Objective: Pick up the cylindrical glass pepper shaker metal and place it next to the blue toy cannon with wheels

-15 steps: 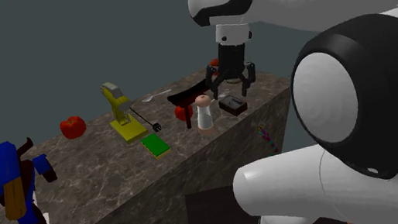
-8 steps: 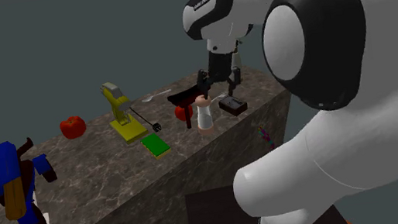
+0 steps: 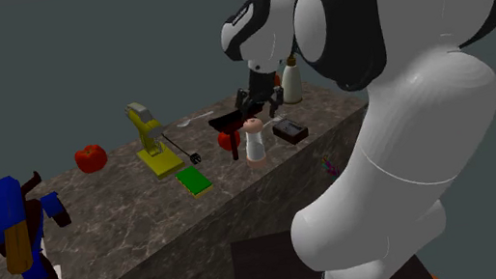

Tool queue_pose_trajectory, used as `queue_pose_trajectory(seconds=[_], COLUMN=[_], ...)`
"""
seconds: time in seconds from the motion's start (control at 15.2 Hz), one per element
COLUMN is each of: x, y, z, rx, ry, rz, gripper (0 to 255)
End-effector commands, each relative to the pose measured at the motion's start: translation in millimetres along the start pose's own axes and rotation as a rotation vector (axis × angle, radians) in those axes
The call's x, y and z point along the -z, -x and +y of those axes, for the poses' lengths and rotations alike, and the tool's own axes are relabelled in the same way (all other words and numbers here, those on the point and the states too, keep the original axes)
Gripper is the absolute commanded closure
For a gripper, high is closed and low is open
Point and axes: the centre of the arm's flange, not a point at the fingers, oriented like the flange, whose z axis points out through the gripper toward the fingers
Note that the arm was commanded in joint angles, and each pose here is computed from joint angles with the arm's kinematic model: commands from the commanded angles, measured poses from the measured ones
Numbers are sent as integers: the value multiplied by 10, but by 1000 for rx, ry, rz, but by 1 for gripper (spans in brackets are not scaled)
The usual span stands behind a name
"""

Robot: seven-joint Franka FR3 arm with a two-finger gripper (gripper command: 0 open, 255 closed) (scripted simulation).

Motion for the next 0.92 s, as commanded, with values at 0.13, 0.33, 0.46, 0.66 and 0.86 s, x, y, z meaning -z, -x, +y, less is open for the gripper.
queue_pose_trajectory(seconds=[0.13,0.33,0.46,0.66,0.86], x=[-155,-313,-449,-449,-449], y=[-133,-136,-138,-138,-138], z=[-8,-9,-9,-9,-9], rx=[12,12,12,12,12], ry=[-3,-3,-3,-3,-3], rz=[16,16,16,16,16], gripper=[0,0,0,0,0])
